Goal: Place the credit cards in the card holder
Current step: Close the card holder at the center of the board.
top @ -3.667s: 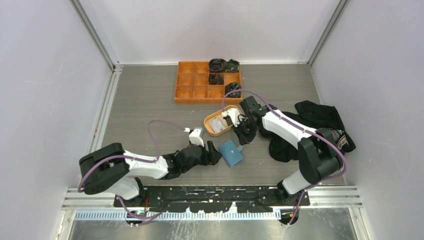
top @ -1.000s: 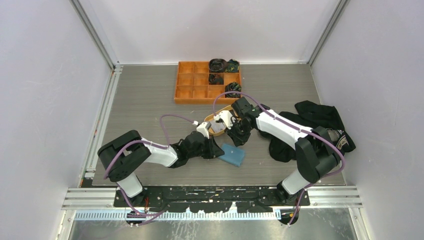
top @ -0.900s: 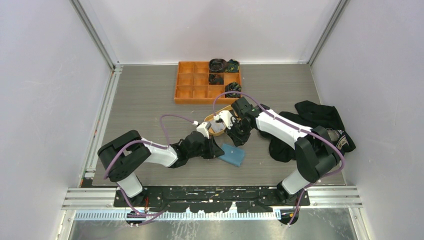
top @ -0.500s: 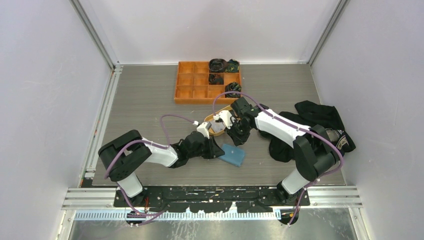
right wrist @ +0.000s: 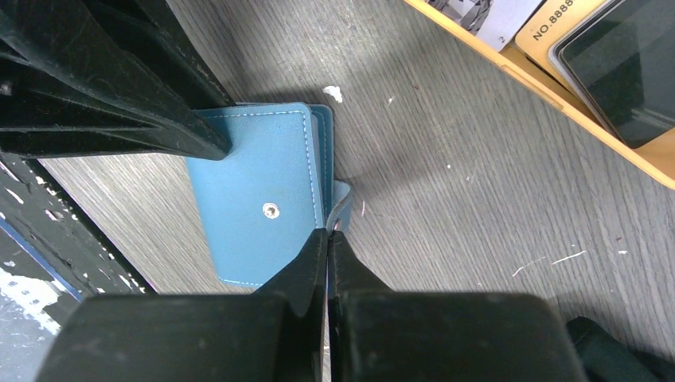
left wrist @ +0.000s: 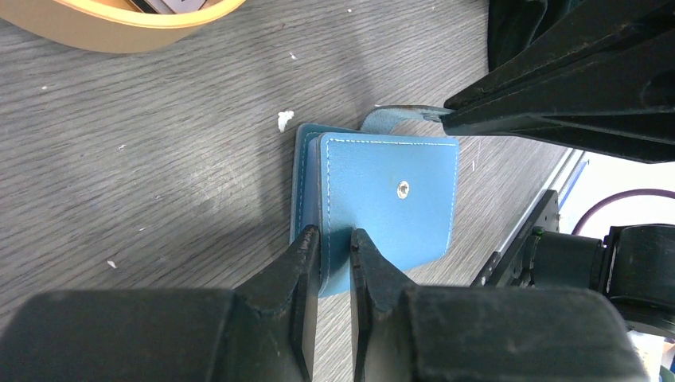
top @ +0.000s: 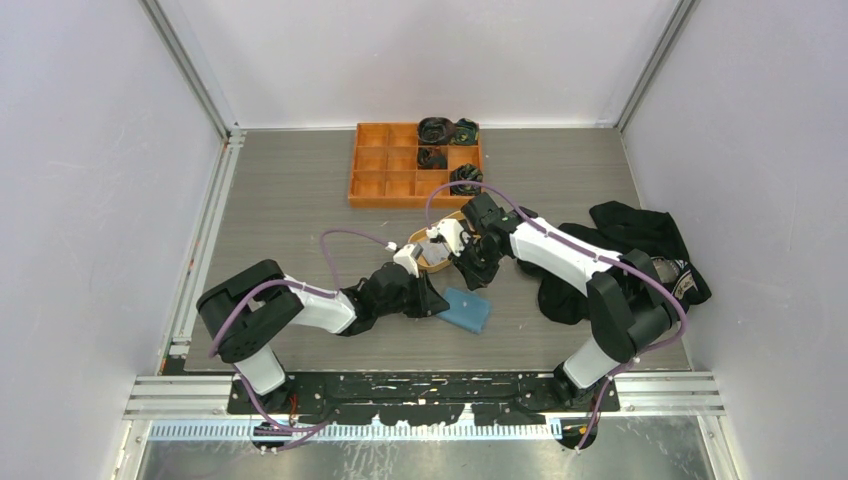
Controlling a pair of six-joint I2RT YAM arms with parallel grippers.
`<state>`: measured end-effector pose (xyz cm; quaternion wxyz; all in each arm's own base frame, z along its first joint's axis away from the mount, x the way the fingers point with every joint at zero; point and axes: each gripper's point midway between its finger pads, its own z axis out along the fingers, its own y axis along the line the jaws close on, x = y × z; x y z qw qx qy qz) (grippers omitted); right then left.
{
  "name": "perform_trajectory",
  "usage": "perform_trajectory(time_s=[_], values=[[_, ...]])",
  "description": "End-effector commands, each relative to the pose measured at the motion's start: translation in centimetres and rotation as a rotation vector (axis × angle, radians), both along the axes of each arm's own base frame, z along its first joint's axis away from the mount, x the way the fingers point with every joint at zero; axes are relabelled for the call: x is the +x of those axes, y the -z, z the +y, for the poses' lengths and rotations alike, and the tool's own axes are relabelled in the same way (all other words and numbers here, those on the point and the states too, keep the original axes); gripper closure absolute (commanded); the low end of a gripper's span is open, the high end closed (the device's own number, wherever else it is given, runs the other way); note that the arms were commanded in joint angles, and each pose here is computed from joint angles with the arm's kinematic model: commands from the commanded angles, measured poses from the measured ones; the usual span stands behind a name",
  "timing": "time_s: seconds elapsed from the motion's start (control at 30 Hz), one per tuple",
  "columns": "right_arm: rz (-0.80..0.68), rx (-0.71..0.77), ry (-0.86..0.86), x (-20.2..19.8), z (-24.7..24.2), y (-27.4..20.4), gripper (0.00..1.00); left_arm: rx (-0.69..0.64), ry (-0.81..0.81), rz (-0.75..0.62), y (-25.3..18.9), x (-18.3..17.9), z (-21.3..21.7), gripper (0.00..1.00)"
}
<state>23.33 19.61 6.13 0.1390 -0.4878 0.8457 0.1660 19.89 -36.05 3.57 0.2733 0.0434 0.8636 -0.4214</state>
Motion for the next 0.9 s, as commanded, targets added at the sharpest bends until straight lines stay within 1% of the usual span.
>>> perform_trajectory(time_s=[0.0, 0.1, 0.23, 0.43, 0.63, 0.73, 0.87], values=[[-0.078, 0.048, -0.012, 1.2, 0.6, -2.2, 0.99, 0.081, 0.006, 0.078, 2.5, -1.2, 1.1, 0.88], [-0.118, 0.060, -0.008, 1.5, 0.6, -2.8, 0.99, 0.088, -0.017, 0.095, 2.5, -1.2, 1.4, 0.89], [-0.105, 0.086, -0.070, 0.3, 0.7, -2.9, 0.99, 0.077, -0.030, 0.101, 2.1, -1.3, 1.6, 0.89], [-0.106, 0.032, -0.207, -1.3, 0.1, -1.4, 0.99, 0.050, -0.017, 0.104, 1.6, -1.6, 1.2, 0.89], [-0.114, -0.020, -0.293, -2.4, 0.6, -0.3, 0.99, 0.023, -0.010, 0.111, 1.2, -1.8, 1.0, 0.90], [-0.107, -0.015, -0.329, -3.1, 0.9, -0.2, 0.99, 0.009, -0.006, 0.112, 1.0, -1.9, 0.8, 0.90], [-0.117, 0.000, -0.337, -3.2, 1.1, -0.5, 0.99, -0.007, 0.003, 0.115, 0.8, -2.2, 0.5, 0.90]])
